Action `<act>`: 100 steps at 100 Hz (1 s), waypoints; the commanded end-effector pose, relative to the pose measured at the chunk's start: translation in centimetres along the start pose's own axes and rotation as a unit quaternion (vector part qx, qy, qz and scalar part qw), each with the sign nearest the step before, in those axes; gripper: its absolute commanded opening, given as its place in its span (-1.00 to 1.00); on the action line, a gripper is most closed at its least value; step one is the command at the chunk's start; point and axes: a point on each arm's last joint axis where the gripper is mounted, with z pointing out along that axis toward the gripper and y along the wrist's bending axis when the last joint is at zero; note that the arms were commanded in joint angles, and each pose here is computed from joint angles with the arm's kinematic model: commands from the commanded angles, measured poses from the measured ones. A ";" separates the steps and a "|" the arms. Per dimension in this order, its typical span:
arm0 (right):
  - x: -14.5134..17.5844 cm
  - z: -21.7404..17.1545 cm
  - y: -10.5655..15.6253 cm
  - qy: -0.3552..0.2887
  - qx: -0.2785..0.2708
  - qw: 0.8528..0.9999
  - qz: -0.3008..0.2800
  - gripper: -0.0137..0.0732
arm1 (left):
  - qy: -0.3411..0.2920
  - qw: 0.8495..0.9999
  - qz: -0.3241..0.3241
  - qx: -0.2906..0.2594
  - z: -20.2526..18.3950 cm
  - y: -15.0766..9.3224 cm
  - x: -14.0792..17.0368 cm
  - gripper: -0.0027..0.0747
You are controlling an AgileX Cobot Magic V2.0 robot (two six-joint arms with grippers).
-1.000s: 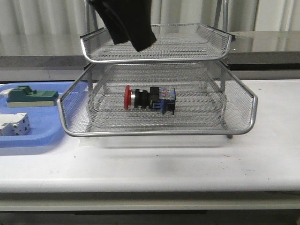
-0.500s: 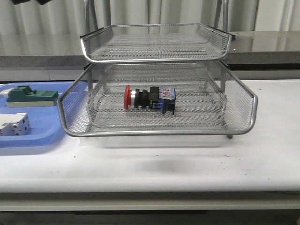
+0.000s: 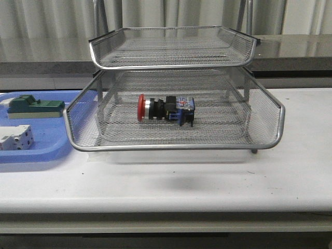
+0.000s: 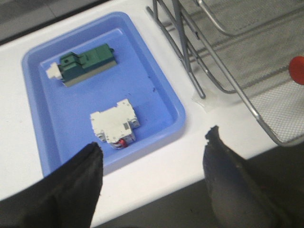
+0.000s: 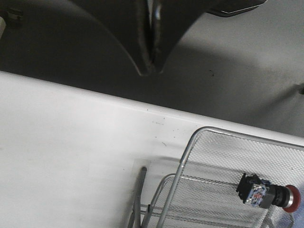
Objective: Place button on rack with both arms
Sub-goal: 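Open the left gripper and withdraw it upward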
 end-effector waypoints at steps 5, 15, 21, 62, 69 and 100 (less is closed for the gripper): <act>-1.2 -0.7 0.0 -0.042 0.005 0.999 -0.001 -0.85 | -0.124 0.991 -0.016 -0.039 -2.4 -0.2 1.1 0.21; -1.2 -0.7 0.0 -0.042 0.005 0.999 -0.001 -0.85 | -0.183 0.981 -0.024 -0.052 -3.2 -0.7 3.0 0.21; -1.2 -0.7 0.0 -0.042 0.005 0.999 -0.001 -0.85 | -0.207 0.976 -0.030 -0.056 -3.3 -1.0 4.3 0.21; -1.2 -0.7 0.0 -0.042 0.005 0.999 -0.001 -0.85 | -0.323 0.939 -0.039 -0.108 -1.1 -1.4 9.2 0.21; -1.2 -0.7 0.0 -0.042 0.005 0.999 -0.001 -0.85 | -0.327 0.938 -0.039 -0.111 -0.8 -1.5 9.6 0.21; -1.2 -0.7 0.0 -0.042 0.005 0.999 -0.001 -0.85 | -0.322 0.939 -0.040 -0.111 -0.5 -1.5 9.9 0.19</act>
